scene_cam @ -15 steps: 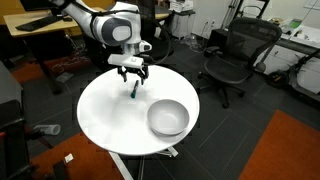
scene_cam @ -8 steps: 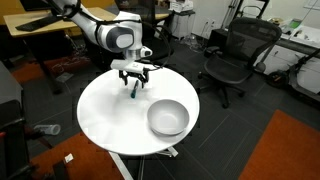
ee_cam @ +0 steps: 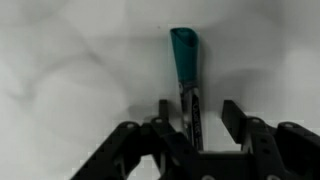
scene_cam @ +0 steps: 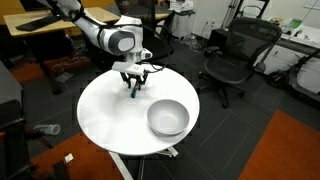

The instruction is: Move the marker closer to the bowl

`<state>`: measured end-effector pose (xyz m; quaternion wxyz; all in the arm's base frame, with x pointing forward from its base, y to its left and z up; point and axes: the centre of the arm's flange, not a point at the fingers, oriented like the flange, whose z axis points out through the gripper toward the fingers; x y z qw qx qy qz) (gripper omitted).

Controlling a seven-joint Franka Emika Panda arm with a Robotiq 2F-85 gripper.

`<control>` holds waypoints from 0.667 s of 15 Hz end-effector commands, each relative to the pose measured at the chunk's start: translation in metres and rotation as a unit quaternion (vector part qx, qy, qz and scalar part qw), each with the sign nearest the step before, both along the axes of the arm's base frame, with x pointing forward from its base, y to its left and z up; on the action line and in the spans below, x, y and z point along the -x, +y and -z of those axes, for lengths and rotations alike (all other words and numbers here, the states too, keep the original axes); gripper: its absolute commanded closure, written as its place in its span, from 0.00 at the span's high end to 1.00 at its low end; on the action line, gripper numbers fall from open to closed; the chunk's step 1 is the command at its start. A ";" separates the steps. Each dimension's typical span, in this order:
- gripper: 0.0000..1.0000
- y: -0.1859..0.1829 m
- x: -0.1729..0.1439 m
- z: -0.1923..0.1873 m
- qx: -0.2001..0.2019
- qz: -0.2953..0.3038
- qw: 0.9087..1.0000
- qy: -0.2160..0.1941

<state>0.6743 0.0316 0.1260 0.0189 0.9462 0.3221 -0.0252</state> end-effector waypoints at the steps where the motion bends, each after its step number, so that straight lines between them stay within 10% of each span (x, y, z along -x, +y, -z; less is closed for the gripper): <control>1: 0.28 0.001 -0.009 -0.001 0.000 0.005 1.000 -0.010; 5: 0.00 -0.001 -0.011 -0.004 0.001 0.008 1.000 -0.011; 10: 0.05 -0.009 -0.018 -0.015 0.001 0.059 0.998 -0.023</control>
